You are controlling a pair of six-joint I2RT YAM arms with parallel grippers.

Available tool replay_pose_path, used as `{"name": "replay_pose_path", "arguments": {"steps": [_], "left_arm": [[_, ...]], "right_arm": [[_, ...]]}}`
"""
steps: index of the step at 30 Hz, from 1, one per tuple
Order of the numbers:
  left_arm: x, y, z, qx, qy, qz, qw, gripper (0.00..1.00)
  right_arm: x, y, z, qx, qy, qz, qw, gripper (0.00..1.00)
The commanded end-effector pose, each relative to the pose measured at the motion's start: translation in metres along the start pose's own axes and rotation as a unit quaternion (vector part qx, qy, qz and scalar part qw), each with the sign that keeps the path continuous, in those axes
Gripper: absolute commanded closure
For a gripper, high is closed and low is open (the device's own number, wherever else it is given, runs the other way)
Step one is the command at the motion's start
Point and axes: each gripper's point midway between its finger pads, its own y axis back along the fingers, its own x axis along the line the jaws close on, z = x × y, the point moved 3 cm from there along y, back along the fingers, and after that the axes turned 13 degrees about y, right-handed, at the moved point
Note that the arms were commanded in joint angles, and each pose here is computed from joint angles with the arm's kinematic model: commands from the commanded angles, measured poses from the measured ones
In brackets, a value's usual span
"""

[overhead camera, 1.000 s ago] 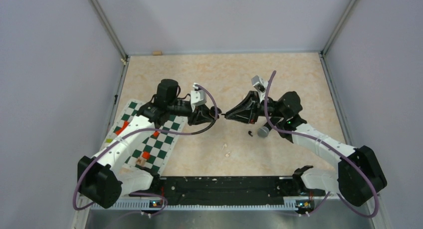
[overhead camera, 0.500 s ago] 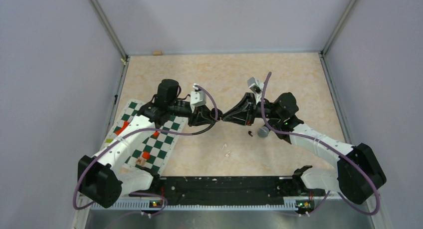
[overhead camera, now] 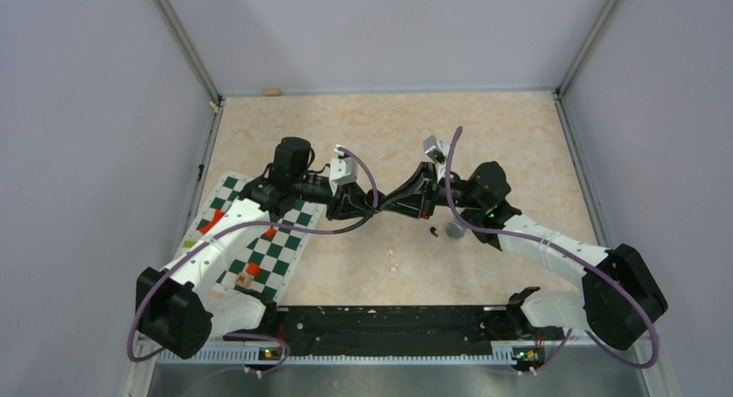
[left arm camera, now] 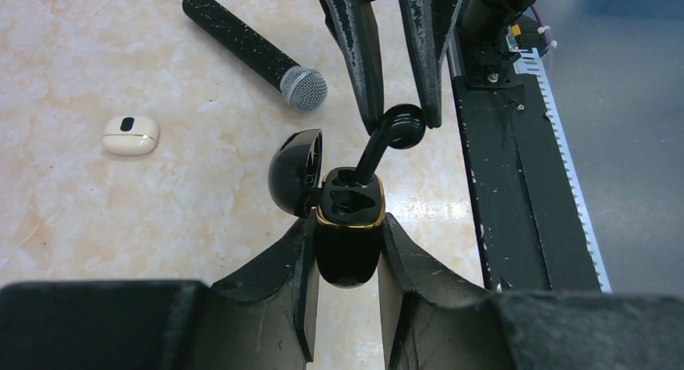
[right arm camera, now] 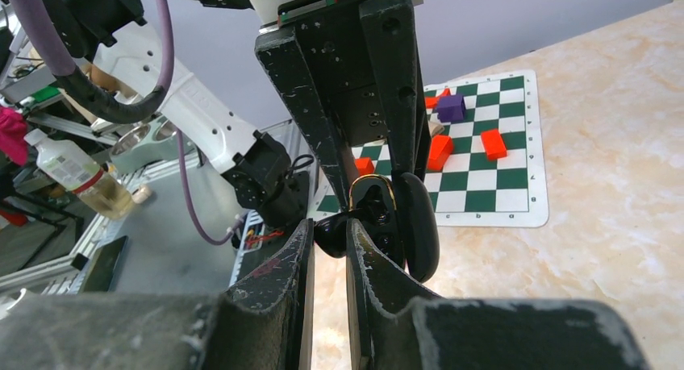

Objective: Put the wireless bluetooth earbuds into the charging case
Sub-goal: Place the earbud in the charging case.

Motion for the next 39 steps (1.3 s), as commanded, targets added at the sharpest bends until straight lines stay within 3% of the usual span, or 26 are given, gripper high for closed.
{"name": "replay_pose_path", "arguments": {"steps": [1, 39], "left_arm": [[-0.006, -0.001, 0.01, -0.013, -0.016, -0.02, 1.0, 1.0], [-0.012, -0.001, 0.006, -0.015, -0.016, -0.035, 0.999, 1.0]], "right_arm": [[0.001, -0.008, 0.016, -0.019, 0.029, 0.004, 0.999, 0.91], [-0.002, -0.02, 0.01, -0.014, 0.041, -0.004, 0.999, 0.91]]}}
